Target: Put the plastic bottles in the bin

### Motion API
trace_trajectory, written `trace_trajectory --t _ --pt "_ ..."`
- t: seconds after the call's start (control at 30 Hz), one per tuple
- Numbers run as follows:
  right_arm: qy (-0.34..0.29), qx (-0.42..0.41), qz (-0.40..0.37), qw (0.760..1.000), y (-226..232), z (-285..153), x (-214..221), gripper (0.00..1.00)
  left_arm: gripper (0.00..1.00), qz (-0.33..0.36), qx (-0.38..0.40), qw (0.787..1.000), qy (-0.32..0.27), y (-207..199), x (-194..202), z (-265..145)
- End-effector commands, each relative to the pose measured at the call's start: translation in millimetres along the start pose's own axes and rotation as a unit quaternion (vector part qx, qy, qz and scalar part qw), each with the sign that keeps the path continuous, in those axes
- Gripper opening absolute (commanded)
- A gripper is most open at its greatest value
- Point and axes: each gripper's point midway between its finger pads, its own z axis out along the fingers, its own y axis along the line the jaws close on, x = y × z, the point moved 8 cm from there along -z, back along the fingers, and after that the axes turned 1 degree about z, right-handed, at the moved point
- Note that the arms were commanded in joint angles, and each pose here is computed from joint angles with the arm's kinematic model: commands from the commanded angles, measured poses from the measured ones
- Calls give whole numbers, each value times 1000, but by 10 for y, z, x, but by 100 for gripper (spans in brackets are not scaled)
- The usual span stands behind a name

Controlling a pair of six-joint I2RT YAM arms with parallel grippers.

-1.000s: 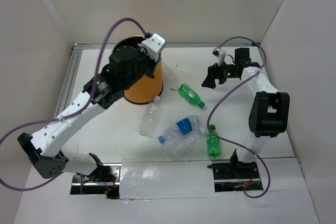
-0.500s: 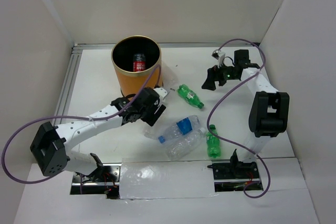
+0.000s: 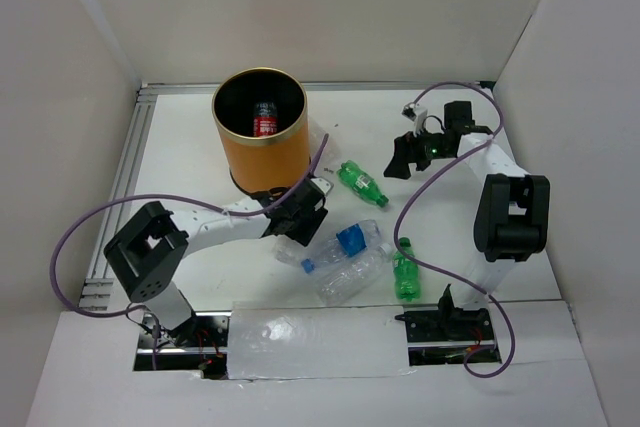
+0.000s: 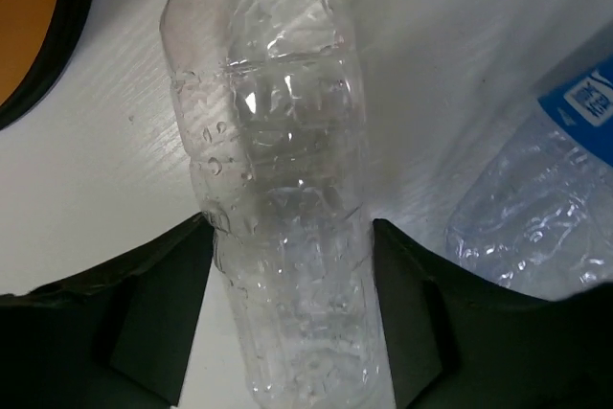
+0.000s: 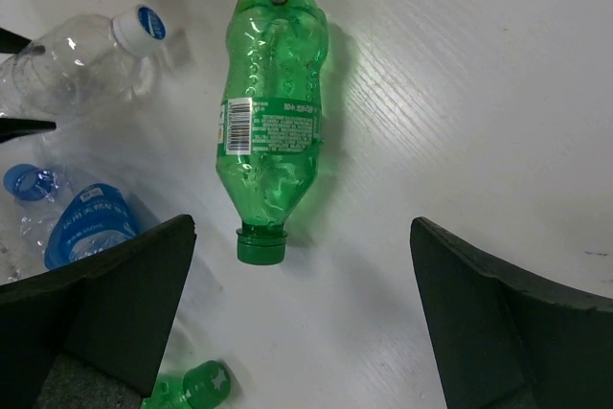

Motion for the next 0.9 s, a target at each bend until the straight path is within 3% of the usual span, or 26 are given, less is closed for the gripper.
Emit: trace_trajectory --t 0.0,0.03,0.07,0.1,0.13,0.17,0.37,0.5,0.57,0.67,0.7,0.8,0.87 --pt "-6 -1 -18 1000 66 -37 -55 100 71 -19 -4 999 36 -64 181 131" --pt "-6 -1 -18 1000 66 -37 -55 100 58 -19 -4 999 36 -64 182 131" --pt "-4 -10 -17 1000 101 -5 -34 100 33 -24 -3 999 32 -72 167 136" --pt "-4 -10 -17 1000 101 -5 -34 100 16 -22 2 1000 21 -110 110 92" --pt "-1 -11 -18 1000 106 -7 -23 100 4 -25 1 1000 7 -97 63 26" --pt "-4 -16 -24 1000 110 -5 -27 100 0 -21 1 1000 -4 -127 6 -44" --pt "4 -62 -40 997 250 31 20 100 0 -4 16 990 -141 -102 -680 -878" --pt "16 -92 -41 995 288 103 1 100 0 -7 23 960 -280 7 -1253 -1670" --pt "23 -105 -38 993 304 162 39 98 0 -29 7 934 -357 173 -1578 -2041" --pt "27 -105 -55 993 345 229 12 67 0 -50 -46 895 -442 404 -1846 -2398" --pt "33 -98 -56 993 345 250 8 65 0 -56 -69 873 -480 485 -1966 -2506" --pt "37 -77 -69 994 367 352 -56 88 0 -107 -186 849 -483 825 -2085 -2425" --pt "36 -46 -86 995 361 373 -96 98 0 -143 -241 836 -472 1129 -2118 -2308"
